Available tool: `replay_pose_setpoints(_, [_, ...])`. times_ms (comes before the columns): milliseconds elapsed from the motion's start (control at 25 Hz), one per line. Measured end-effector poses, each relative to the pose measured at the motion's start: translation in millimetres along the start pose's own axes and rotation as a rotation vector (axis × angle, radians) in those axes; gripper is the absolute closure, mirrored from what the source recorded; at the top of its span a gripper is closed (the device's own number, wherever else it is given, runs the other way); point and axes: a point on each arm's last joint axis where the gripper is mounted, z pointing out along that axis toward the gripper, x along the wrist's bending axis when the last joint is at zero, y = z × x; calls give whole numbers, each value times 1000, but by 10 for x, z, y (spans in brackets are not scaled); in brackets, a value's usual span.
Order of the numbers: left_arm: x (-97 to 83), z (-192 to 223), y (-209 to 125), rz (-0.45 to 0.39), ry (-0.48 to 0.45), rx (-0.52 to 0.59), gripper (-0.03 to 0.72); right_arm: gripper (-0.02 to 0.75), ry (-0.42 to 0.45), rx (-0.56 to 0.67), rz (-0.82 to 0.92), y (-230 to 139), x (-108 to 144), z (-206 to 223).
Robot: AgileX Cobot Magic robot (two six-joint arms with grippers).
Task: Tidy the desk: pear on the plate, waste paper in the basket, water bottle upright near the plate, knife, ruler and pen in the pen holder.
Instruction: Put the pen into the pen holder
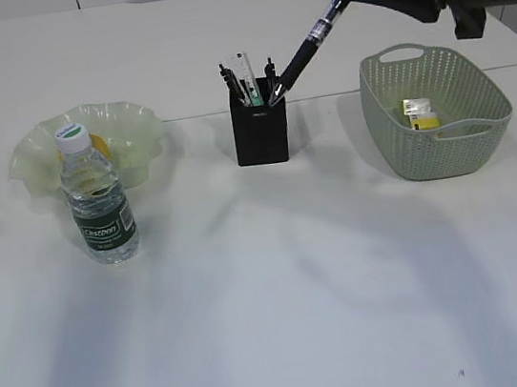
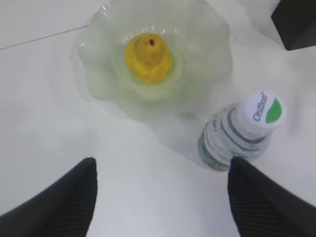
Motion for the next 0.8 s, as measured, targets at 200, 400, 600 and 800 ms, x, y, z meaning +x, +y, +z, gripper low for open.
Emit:
replay_pose_setpoints(200, [-36,-126,-342,-25,6,-63,105,651,-25,-18,-13,17,-22,0])
replay_pose_setpoints(400, [-67,-240,-692,-48,15,-119,105,651,-30,-22,-13,71,-57,63])
replay_pose_setpoints(600, [-94,-358,-893,-66,13,-150,105,651,-25,-38,-28,260,-103,237])
replay_pose_setpoints(800, [-123,-490,-913,-117,-10,-200,106,651,-37,-61,-36,491,-263,517])
